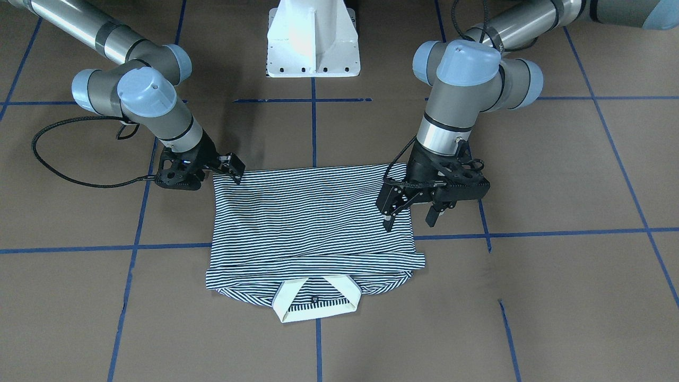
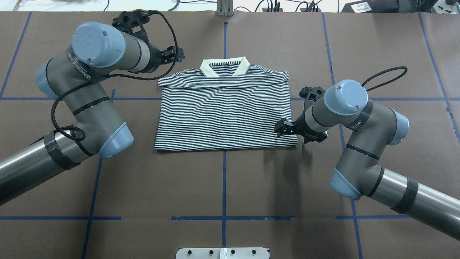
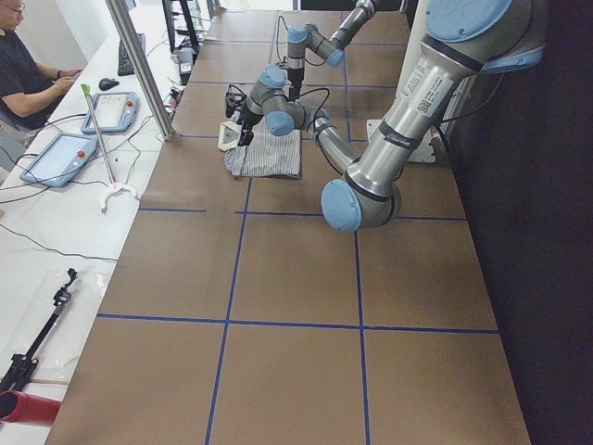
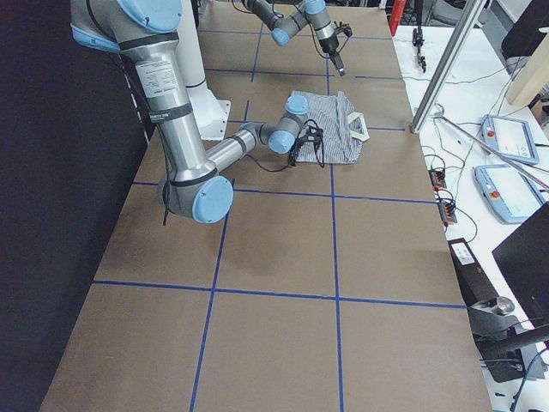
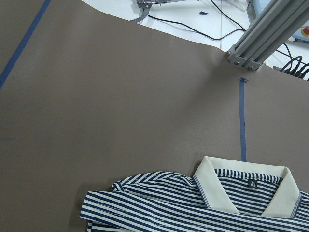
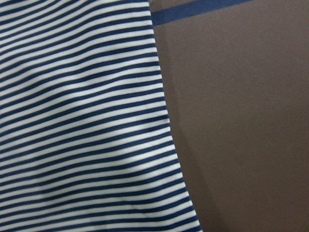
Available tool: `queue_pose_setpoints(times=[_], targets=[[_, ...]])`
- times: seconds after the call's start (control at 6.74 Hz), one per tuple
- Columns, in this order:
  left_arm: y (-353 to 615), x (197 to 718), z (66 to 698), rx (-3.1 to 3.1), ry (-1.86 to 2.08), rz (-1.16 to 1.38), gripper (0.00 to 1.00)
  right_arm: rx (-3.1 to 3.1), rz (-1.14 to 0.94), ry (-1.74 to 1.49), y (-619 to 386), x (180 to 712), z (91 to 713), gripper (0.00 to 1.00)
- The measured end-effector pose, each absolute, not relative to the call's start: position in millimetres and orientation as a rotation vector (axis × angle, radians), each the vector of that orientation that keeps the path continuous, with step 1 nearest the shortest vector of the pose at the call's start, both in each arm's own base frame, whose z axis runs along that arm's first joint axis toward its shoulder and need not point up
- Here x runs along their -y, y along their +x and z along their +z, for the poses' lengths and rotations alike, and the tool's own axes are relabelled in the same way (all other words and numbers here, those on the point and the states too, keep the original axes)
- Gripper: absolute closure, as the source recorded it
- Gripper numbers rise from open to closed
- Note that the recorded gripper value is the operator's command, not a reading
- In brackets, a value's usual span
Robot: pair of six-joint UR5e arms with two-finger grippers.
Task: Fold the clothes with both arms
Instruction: 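Grasp the folded shirt's side edge with the right gripper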
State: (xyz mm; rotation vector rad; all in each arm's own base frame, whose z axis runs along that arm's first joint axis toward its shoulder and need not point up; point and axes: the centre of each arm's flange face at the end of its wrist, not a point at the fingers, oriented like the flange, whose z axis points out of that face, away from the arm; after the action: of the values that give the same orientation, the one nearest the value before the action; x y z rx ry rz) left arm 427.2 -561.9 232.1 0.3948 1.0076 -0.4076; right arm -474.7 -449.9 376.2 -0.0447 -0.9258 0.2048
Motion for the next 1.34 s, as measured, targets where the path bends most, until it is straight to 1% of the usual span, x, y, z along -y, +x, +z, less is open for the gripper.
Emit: queue_pose_setpoints(times=[0.15,0.3,0.45,1.04,1.34], targets=[[427,562,232,-1.007,0.395,-0.408,0.0,0.919,0.207,-0.043,-479,453,378,0.4],[427,562,234,-1.006,0.394,-0.408,0.0,0.918,0.207,-0.043,-480,454,378,0.84],[427,561,235,-1.005,0.394,-0.407,0.0,0.92,0.207,-0.044,-480,454,377,1.0],[426,560,234,-1.007,0.394,-0.407,0.0,0.93,0.209,-0.04,-473,453,373,1.0],[425,559,231,-1.012,0.397,-0.406,0.0,0.933,0.205,-0.045,-465,445,376,1.0]])
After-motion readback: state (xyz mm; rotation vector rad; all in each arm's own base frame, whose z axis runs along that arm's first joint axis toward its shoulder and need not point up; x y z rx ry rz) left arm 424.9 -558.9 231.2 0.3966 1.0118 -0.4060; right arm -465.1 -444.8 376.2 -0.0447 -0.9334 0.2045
